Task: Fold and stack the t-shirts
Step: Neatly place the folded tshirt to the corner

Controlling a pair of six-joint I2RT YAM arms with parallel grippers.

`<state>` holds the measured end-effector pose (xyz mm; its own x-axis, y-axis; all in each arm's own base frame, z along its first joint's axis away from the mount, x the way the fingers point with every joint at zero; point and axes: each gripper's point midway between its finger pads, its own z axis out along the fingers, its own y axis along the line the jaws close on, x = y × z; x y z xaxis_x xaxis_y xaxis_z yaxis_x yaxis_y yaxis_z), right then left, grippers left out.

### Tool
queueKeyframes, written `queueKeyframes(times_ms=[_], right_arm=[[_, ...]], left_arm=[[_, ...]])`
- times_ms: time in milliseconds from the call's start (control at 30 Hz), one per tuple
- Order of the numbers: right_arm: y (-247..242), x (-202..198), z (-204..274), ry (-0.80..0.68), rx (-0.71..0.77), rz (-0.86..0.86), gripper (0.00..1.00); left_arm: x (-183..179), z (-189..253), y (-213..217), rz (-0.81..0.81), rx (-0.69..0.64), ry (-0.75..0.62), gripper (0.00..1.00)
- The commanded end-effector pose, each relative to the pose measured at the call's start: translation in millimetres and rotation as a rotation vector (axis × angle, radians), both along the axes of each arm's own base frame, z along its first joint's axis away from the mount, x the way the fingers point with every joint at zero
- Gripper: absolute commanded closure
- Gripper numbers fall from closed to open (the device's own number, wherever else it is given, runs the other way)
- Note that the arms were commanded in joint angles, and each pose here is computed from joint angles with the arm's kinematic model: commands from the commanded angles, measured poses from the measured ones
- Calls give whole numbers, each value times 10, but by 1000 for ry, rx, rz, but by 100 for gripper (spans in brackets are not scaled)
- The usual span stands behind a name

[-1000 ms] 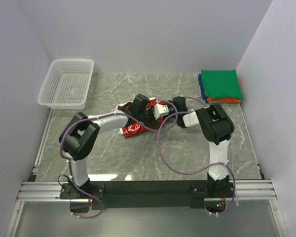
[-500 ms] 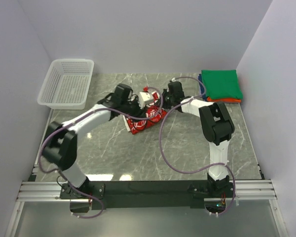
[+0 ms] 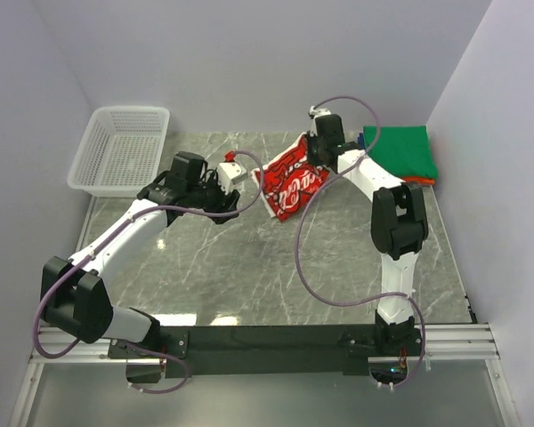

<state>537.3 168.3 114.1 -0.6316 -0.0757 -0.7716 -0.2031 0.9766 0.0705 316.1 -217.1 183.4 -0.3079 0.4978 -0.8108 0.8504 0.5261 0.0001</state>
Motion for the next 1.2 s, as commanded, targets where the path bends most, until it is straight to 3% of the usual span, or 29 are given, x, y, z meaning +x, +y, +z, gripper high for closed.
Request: queueKeyframes(times_ms=[0,667,1167], right_arm=[[-489,209,234,-79,-183,-31,100],[-1658,647,1045,-239,-463,-77,100],[-1782,655,1714,-333,-477,-83,100]], left_arm=[[-6,47,124,71,-5,7,44],[74,-19,196,156,22,42,45],[104,5,187,161,16,33,45]])
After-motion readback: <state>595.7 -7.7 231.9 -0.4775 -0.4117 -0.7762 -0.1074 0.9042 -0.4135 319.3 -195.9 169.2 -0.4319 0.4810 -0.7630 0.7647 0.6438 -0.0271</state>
